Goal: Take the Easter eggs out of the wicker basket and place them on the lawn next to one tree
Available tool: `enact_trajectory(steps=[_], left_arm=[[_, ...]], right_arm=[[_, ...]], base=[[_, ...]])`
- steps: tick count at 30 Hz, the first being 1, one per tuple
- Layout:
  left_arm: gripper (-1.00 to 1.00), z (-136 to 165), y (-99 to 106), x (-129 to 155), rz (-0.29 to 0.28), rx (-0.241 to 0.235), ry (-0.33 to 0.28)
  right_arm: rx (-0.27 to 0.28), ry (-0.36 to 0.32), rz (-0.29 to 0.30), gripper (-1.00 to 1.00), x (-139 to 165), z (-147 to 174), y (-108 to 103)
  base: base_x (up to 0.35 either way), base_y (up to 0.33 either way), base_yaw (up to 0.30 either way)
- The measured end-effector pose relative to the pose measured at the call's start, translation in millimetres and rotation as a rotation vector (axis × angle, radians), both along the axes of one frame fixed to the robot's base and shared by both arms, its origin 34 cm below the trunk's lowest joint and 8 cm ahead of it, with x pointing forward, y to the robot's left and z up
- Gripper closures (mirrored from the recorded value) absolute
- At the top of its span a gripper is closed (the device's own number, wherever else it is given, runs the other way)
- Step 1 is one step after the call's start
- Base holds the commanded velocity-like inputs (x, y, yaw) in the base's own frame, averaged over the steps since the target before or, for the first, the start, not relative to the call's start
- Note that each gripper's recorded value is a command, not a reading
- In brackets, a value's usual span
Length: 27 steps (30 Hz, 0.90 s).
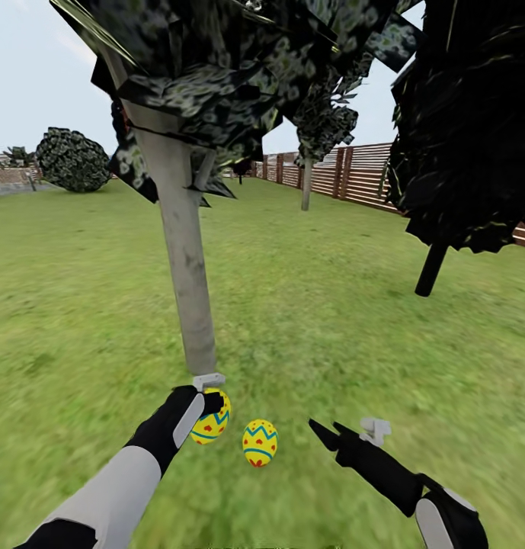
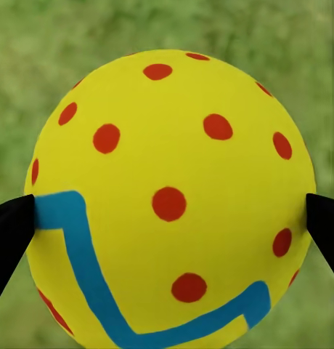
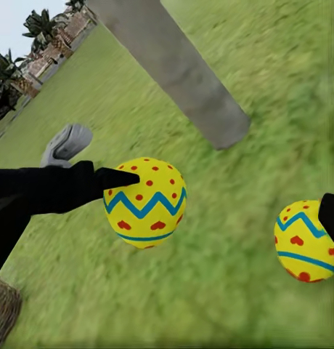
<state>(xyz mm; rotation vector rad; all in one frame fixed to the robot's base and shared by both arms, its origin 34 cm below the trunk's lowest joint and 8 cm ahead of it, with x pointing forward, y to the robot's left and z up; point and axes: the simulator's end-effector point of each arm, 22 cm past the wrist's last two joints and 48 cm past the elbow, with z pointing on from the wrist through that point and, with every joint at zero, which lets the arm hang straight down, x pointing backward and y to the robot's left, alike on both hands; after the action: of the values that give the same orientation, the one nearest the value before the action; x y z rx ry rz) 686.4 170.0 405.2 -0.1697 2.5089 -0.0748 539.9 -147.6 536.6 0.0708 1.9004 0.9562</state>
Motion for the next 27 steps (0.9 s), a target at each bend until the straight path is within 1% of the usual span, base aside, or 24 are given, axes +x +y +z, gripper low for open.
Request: enact_trajectory(steps=[5,27], left_arm=[[1.0,-11,0,-1,0.0,0.0,0.017],[1.0,-67,0,-13,0.001,0.0,0.107]], right_arm=[[0.001,0.021,0.001,-1.0,0,-9,0],[-0.001,0.122,-0.003,-1.0,1,-57,-1]], base=[[0.0,0.0,-0.051],[0.0,0.0,-0.001]])
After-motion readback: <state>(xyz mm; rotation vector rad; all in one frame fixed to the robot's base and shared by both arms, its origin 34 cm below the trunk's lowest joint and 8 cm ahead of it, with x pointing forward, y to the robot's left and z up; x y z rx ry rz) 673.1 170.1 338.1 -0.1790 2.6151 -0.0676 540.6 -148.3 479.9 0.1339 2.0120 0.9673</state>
